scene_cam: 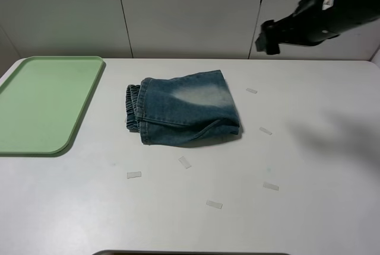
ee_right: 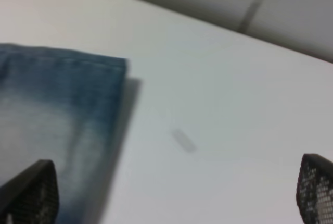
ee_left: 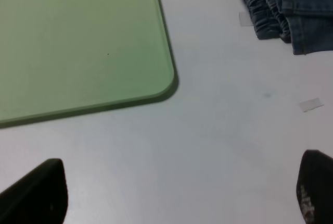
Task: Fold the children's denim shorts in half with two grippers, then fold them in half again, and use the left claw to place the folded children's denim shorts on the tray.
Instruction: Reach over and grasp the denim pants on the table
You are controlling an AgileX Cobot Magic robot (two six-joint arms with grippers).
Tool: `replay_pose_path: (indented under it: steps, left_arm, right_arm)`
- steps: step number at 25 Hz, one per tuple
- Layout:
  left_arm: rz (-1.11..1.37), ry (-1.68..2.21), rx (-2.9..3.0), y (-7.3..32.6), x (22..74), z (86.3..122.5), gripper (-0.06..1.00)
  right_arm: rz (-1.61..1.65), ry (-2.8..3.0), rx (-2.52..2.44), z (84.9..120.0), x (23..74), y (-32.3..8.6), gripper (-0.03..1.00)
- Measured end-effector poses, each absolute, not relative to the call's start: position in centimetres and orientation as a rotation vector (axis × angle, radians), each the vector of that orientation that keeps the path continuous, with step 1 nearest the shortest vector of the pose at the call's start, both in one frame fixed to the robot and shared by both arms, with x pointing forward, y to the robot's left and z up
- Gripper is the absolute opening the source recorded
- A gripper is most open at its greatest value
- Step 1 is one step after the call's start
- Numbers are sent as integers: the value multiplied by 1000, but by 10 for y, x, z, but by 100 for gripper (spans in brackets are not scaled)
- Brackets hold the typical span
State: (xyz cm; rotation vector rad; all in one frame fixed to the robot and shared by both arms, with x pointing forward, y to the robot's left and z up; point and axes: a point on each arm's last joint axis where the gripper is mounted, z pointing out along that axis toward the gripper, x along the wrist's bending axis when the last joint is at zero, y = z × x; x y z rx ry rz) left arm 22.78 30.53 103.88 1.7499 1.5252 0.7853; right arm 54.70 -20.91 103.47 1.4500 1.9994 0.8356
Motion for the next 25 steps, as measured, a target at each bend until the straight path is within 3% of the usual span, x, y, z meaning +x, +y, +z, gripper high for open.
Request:
replay_pose_path:
  steps: [10,20,25]
  left_arm:
    - [785,1525,1750,305,228,1039,87]
    - [785,1525,1750,305,228,1039,87]
    - [785,1525,1750,305,228,1039,87]
  right_arm:
    - [896,1599,1623,1054,439,-296,69]
    - [1176,1313,1443,1089,324,-298,69]
    - [1199,1307,1442,1084,278,-299,69]
